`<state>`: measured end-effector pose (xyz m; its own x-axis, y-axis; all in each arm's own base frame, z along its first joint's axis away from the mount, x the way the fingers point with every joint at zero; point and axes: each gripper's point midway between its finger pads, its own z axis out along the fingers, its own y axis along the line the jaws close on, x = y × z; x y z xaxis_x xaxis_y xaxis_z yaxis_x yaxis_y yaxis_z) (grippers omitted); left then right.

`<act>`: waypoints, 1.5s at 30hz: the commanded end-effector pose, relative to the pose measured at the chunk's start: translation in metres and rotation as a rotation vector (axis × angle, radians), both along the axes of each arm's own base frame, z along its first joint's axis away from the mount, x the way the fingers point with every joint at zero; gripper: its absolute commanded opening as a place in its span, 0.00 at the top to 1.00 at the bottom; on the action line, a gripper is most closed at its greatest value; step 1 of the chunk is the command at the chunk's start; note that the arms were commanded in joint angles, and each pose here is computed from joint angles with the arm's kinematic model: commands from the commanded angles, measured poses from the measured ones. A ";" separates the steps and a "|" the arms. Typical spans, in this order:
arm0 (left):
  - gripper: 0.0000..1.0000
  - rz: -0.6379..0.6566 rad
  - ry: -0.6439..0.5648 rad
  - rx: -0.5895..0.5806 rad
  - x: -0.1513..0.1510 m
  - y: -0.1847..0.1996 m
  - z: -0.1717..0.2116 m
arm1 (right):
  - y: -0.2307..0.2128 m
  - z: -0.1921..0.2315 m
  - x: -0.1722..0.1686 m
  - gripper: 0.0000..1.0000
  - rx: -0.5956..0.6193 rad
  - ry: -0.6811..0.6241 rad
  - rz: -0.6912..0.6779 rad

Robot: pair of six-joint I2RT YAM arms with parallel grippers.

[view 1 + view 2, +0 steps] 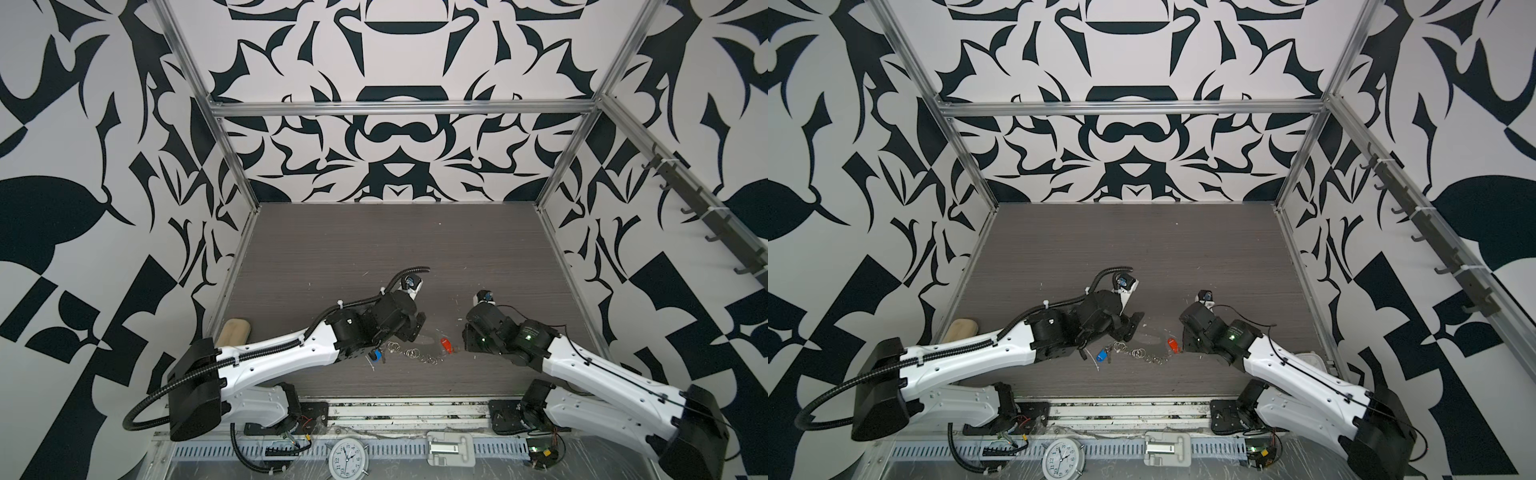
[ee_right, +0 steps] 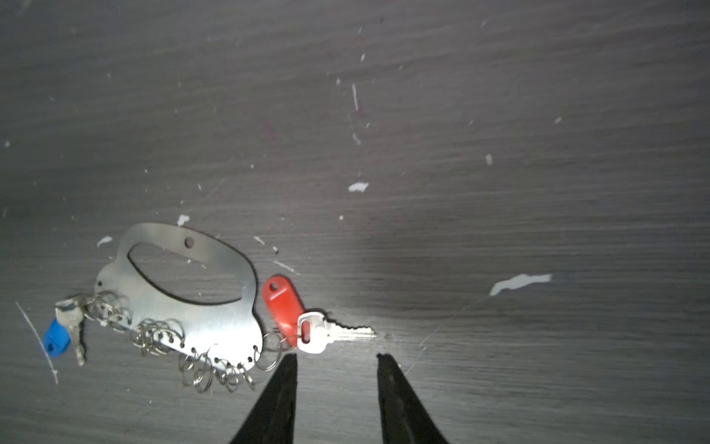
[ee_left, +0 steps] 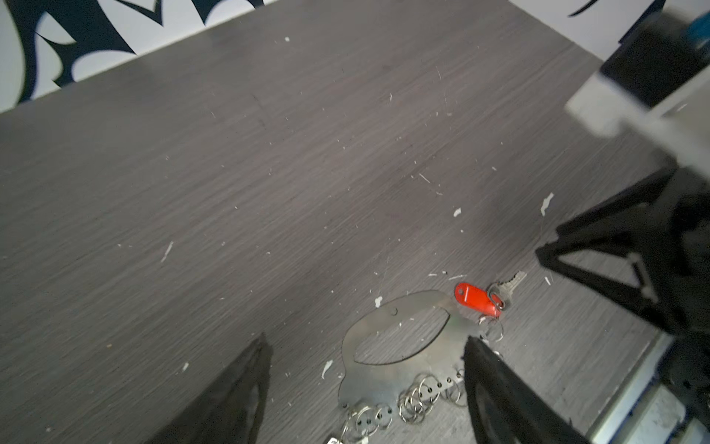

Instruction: Remove the keys from the keyring

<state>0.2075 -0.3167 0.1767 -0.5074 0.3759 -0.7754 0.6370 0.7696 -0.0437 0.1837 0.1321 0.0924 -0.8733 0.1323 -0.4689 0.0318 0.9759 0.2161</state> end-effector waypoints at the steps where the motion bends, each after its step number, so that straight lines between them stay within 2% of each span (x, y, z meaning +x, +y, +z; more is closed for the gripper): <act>1: 0.22 -0.070 0.133 -0.033 -0.011 -0.013 -0.017 | -0.030 0.029 0.011 0.62 -0.083 -0.128 -0.076; 6: 0.29 -0.198 0.238 0.018 -0.030 -0.035 -0.047 | -0.055 0.038 0.008 0.62 -0.049 -0.203 -0.163; 11: 0.35 -0.253 0.277 0.094 -0.041 -0.045 -0.073 | -0.068 0.042 0.005 0.61 -0.016 -0.248 -0.204; 16: 0.36 -0.319 0.224 0.212 -0.056 -0.061 -0.087 | -0.073 0.041 0.003 0.60 -0.005 -0.268 -0.215; 20: 0.37 -0.357 0.131 0.316 -0.064 -0.072 -0.099 | -0.075 0.042 0.000 0.60 0.015 -0.289 -0.217; 24: 0.42 -0.392 0.082 0.385 -0.069 -0.084 -0.111 | -0.078 0.046 -0.003 0.60 0.031 -0.308 -0.218; 29: 0.50 -0.406 0.048 0.420 -0.063 -0.095 -0.117 | -0.080 0.049 -0.006 0.60 0.044 -0.324 -0.216; 45: 0.51 -0.479 0.113 0.441 -0.079 -0.106 -0.137 | -0.083 0.054 -0.005 0.59 0.050 -0.353 -0.220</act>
<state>0.1366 -0.4228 0.0481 -0.2754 0.8311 -0.4832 0.9114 0.3856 0.1438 0.1757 0.0545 0.1420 -0.6331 0.3275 -0.7014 0.1423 0.9399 0.3104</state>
